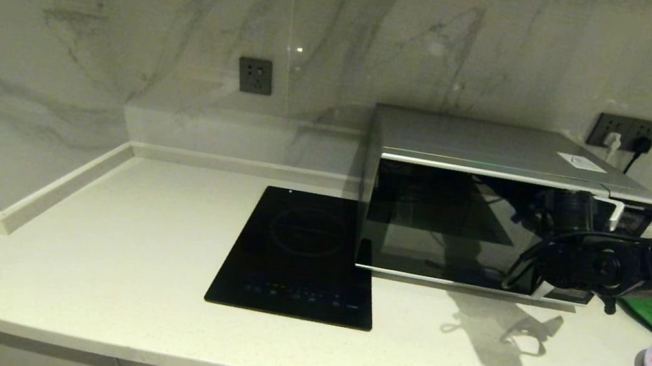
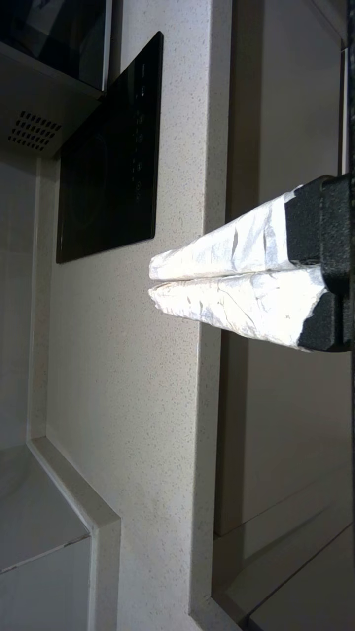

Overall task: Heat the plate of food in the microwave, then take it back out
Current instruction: Open the microwave oven

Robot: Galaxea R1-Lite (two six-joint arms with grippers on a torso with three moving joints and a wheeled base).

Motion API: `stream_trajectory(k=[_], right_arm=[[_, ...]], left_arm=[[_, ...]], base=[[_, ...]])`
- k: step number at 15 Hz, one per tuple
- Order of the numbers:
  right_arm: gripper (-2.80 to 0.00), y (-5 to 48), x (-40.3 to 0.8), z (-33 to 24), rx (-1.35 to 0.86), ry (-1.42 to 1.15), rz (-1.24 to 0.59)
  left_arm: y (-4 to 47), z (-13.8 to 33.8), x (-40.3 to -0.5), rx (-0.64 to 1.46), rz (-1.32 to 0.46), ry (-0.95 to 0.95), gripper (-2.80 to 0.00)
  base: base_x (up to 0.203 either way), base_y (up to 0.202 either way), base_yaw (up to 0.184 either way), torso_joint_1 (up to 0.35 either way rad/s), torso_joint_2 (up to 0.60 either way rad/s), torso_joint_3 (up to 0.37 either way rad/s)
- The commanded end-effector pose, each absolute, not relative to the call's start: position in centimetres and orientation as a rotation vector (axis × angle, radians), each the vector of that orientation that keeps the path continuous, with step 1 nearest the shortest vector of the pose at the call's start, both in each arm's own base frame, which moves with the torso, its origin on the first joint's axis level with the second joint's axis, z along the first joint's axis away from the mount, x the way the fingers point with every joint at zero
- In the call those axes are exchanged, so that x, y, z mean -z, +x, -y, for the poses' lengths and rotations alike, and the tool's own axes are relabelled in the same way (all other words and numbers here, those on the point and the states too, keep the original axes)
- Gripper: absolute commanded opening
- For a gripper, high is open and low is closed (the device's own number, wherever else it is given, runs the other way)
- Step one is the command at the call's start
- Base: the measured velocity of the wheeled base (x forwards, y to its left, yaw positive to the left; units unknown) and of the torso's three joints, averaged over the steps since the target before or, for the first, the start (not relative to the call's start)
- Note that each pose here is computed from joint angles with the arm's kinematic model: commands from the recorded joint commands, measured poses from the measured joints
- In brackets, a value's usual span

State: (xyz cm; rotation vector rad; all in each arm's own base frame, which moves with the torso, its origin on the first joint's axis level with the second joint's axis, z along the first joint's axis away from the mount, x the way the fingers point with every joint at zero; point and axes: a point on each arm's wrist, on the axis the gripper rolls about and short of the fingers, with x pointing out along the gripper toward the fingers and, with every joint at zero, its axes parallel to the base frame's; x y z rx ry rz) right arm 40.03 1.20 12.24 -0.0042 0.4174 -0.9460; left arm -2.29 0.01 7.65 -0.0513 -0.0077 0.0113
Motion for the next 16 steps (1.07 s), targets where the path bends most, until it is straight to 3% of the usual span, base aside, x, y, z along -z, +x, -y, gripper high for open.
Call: stream_trajectory(k=[1,10,16], right_arm=[[0.00,38.3,-12.9,-1.1,0.957,0.001,-0.419],[0.00,36.2,-13.5,-1.7,0.857,-0.034,-0.476],[0.00,29.7,-17.4,-7.7,0.506,-0.069,-0.459]], left_arm=[[-2.3,0.0,-7.7,-0.012,0.009,-0.052,-2.80],[-2.3,0.0,-7.7,-0.012,0.009,-0.052,-2.80],[-2.3,0.0,-7.7,-0.012,0.008,-0.052,-2.80]], base=[[0.000,0.000,0.000,0.000,0.00,0.000],[0.000,0.000,0.000,0.000,0.00,0.000],[0.000,0.000,0.000,0.000,0.00,0.000]])
